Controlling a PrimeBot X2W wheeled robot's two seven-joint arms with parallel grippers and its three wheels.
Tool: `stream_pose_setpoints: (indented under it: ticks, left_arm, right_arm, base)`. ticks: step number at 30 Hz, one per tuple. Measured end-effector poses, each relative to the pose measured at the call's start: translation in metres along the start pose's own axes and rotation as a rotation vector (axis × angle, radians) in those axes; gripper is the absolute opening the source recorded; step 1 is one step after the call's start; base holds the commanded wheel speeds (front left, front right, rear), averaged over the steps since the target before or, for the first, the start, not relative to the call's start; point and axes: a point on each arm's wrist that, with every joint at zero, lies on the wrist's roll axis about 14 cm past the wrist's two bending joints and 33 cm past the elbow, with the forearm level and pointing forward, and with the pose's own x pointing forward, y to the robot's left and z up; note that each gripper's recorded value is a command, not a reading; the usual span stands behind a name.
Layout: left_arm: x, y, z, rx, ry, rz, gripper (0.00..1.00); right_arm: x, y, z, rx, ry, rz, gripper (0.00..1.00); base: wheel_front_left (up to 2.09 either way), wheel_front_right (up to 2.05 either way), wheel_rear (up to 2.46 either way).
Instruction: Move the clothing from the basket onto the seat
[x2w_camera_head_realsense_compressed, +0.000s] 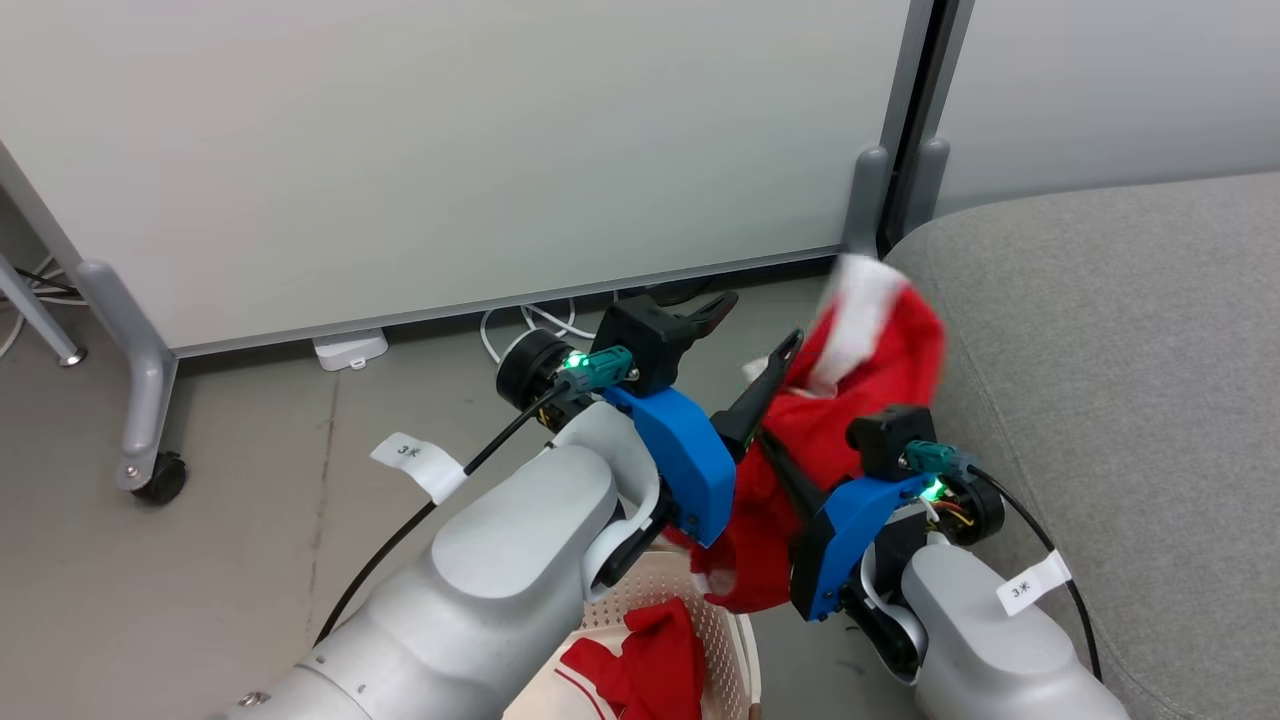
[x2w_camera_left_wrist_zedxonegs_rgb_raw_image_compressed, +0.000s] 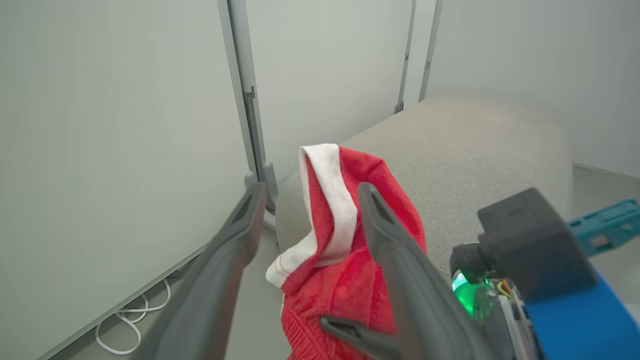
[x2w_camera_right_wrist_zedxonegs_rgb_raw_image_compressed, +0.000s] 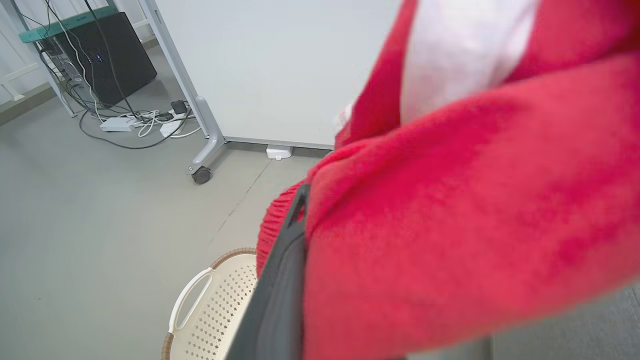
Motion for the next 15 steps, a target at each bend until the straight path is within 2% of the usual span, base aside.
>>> stream_pose_setpoints:
  ticks: [6,15]
  left_arm:
    - [-0.006,0.012,-0.001,-0.020,-0.033,0.044,1.00]
    - [-0.037,0.046,-0.023,-0.058,-0.041,0.169,1.00]
  right_arm:
    - [0.001,-0.004,0.000,0.002,-0.003,-0.011,0.00]
    - [0.003,-0.009,0.005,0.009,-0.033,-0.027,0.00]
  base:
    - [0.00,0.00,0.00]
    - [0.00,0.00,0.00]
